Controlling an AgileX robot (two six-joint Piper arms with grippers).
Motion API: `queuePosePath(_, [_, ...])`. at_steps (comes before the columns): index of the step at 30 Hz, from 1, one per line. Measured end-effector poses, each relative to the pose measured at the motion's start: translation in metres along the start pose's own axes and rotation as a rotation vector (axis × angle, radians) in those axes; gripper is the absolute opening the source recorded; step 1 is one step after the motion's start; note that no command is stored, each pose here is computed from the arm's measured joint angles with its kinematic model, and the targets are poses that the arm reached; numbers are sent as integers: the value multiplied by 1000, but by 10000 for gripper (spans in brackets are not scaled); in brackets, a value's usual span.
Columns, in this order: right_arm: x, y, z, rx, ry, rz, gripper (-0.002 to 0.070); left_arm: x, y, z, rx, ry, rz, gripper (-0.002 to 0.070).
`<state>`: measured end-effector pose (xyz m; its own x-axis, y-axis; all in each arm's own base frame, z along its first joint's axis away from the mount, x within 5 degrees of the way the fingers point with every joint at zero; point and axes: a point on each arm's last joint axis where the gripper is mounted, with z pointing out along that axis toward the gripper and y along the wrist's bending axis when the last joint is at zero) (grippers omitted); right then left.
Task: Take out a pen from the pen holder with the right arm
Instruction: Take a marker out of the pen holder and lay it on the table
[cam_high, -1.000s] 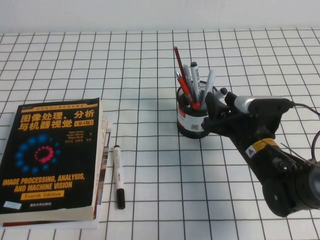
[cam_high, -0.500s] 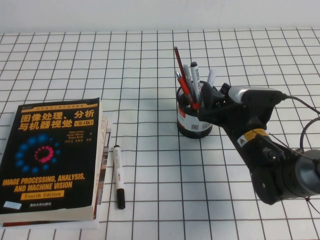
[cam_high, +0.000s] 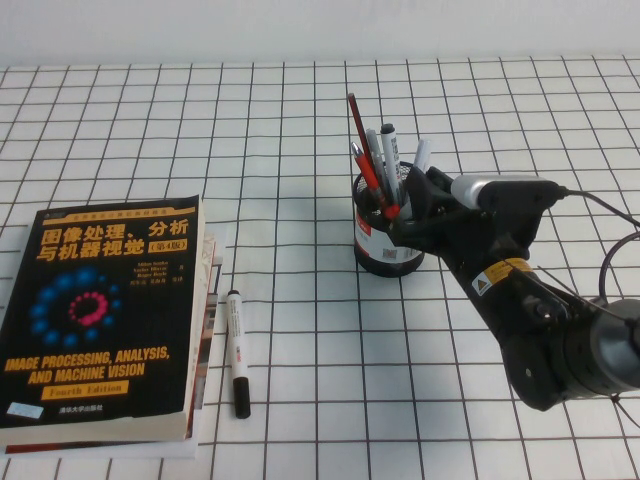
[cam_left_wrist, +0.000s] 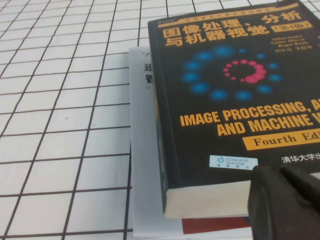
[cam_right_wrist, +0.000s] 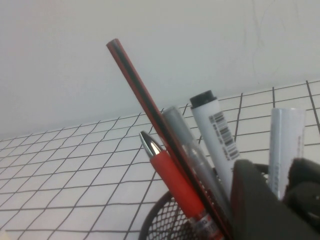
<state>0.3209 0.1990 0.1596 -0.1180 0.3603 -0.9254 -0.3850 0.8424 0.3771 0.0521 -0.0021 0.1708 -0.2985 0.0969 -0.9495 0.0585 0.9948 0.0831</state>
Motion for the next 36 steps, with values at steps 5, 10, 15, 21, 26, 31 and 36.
queuePosePath(5, [0,1,0,-6,0,2,106,0,0,0,0,0,0,-4])
queuePosePath(10, [-1,1,0,-6,3,3,106,0,0,0,0,0,0,-4])
queuePosePath(15, [-15,7,-2,1,47,-2,106,0,0,0,0,0,0,-4])
queuePosePath(21, [-54,22,-11,-22,31,-69,106,0,0,0,0,0,0,-4])
queuePosePath(26, [-90,35,-24,-43,16,-111,106,0,0,0,0,0,0,-4])
queuePosePath(31, [-133,50,-47,-73,-23,-174,106,0,0,0,0,0,0,-4])
queuePosePath(36, [-165,61,-75,-96,41,-209,106,0,0,0,0,0,0,-4])
